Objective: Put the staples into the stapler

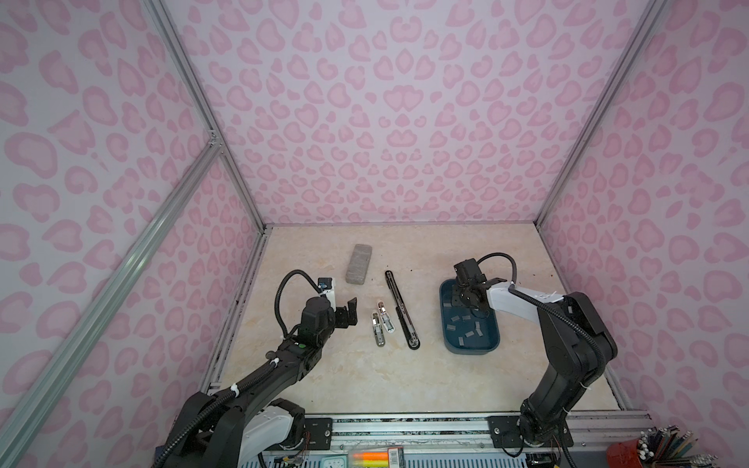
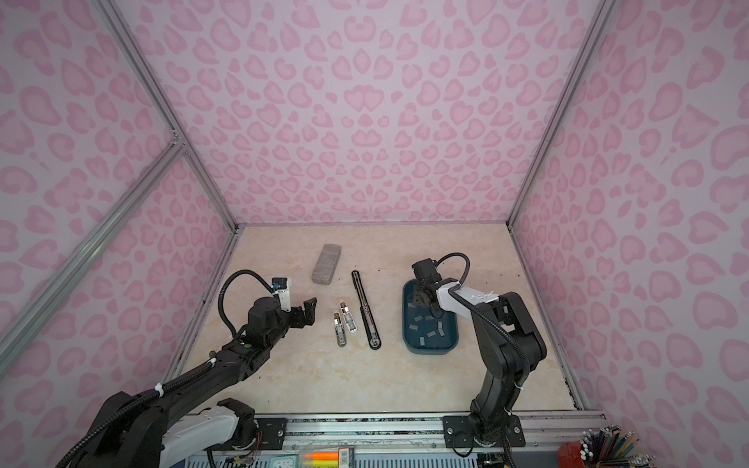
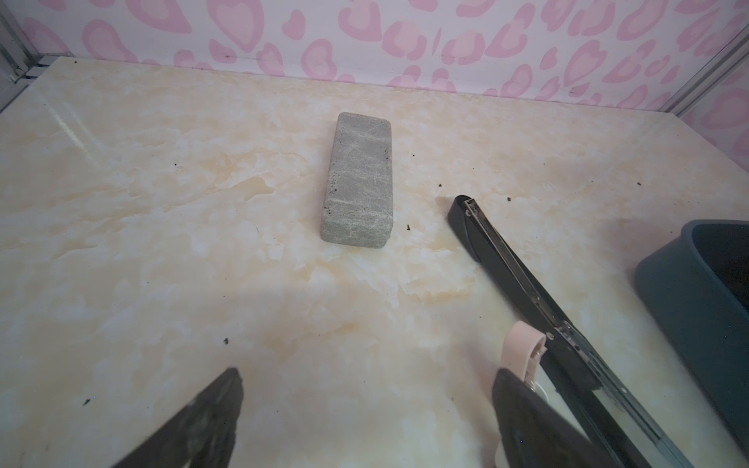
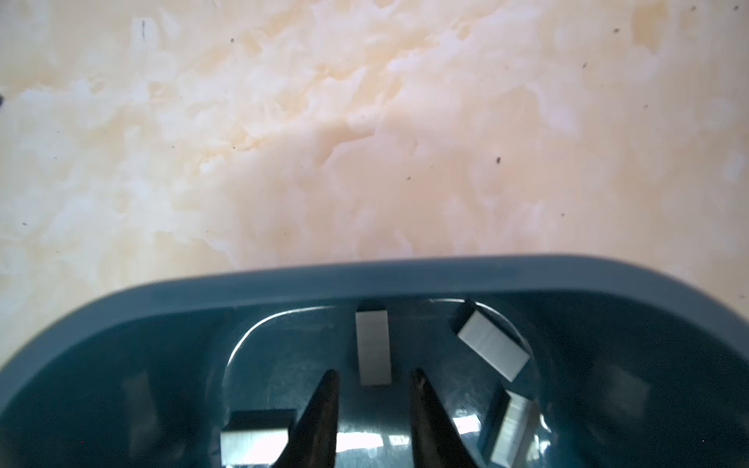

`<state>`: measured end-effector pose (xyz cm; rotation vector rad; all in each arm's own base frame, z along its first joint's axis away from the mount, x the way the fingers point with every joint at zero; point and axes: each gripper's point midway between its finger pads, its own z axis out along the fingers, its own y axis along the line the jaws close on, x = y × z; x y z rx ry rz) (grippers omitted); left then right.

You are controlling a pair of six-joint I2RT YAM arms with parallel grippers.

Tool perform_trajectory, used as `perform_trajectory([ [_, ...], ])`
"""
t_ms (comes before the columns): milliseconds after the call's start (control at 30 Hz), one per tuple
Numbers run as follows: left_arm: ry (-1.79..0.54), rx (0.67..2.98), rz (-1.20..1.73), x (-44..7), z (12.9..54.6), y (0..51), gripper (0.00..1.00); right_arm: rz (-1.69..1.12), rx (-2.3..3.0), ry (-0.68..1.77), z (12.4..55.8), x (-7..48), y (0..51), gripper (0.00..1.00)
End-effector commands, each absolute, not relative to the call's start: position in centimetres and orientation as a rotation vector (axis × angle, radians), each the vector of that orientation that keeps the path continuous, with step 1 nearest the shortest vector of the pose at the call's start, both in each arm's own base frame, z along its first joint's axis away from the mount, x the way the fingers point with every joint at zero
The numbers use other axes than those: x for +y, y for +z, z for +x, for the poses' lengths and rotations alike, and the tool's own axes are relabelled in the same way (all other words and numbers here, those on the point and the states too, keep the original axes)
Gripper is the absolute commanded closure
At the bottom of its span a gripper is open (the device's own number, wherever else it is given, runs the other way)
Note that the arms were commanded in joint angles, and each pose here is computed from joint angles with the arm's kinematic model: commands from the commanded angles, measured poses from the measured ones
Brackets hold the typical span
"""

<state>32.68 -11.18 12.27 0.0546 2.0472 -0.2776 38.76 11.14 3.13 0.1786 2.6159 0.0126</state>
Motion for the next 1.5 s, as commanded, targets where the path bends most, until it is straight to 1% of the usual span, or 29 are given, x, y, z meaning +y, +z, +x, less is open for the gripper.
perform_trajectory([
  [0, -0.281, 2.023, 0.056, -11.4, 33.2, 13.0, 0.03, 0.17, 2.612, 0.007, 39.2, 11.1, 2.9, 0.68],
  [333, -0.283, 2.025, 0.058, -11.4, 33.2, 13.0, 0.03, 0.185, 2.634, -0.032, 39.5, 10.3, 1.9, 0.7],
  [867, -0.281, 2.028, 0.057, -11.4, 33.2, 12.9, 0.03, 0.175, 2.664, -0.046, 39.7, 10.5, 1.3, 0.7],
  [967, -0.28, 2.027, 0.055, -11.4, 33.3, 13.0, 0.03, 0.176, 2.667, -0.047, 39.7, 10.4, 1.2, 0.73],
  [1033, -0.28, 2.028, 0.054, -11.4, 33.3, 12.9, 0.03, 0.176, 2.667, -0.048, 39.6, 10.4, 1.2, 0.78],
  [1067, -0.28, 2.027, 0.054, -11.4, 33.3, 13.0, 0.03, 0.173, 2.668, -0.046, 39.7, 10.5, 1.2, 0.8],
  [1467, -0.281, 2.026, 0.054, -11.4, 33.2, 13.0, 0.03, 0.169, 2.674, -0.05, 39.7, 10.5, 1.1, 0.83],
])
